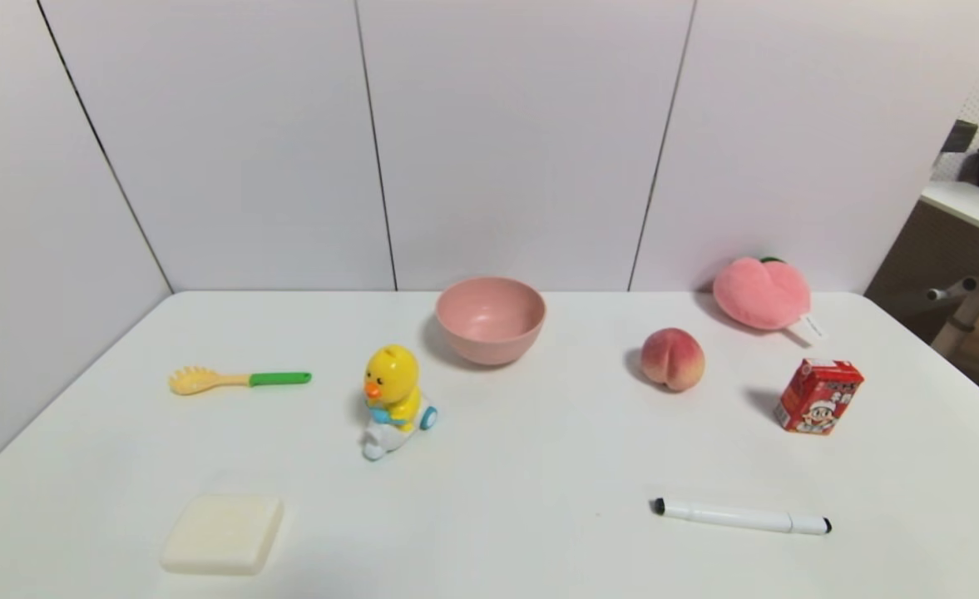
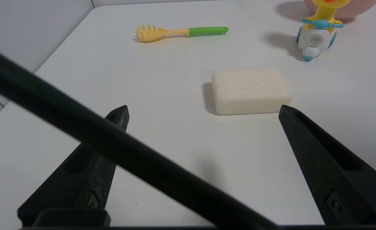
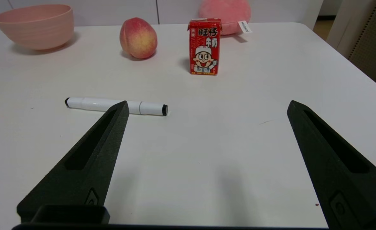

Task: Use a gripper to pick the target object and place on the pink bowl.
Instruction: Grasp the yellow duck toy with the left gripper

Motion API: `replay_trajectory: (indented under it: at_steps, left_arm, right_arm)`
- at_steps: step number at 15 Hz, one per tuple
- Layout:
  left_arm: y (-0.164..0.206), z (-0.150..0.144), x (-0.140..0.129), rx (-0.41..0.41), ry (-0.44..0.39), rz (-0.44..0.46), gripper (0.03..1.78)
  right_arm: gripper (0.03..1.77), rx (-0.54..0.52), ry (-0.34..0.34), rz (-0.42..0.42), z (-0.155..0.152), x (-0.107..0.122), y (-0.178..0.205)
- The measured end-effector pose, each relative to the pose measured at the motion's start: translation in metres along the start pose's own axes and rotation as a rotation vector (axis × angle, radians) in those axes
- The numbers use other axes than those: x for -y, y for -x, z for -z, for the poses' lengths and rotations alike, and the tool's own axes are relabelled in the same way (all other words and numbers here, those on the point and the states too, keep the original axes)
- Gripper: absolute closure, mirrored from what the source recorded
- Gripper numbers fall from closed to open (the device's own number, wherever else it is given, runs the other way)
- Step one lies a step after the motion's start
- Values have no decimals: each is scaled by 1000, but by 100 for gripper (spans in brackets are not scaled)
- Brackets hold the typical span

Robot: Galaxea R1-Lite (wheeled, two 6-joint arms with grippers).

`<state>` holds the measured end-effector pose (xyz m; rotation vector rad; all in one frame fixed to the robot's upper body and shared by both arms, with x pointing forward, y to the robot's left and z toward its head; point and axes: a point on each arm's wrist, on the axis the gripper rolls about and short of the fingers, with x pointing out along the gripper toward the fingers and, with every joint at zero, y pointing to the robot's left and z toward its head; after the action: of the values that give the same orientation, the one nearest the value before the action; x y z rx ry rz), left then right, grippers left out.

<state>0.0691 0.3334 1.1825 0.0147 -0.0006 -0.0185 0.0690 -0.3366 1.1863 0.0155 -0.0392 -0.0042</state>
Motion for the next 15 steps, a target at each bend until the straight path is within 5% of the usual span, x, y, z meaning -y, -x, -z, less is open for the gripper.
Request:
replay_trajectory:
  at_steps: [15]
  left_arm:
    - [0, 0, 0, 0, 41, -4, 12]
  right_arm:
    - [9, 0, 0, 0, 0, 0, 0]
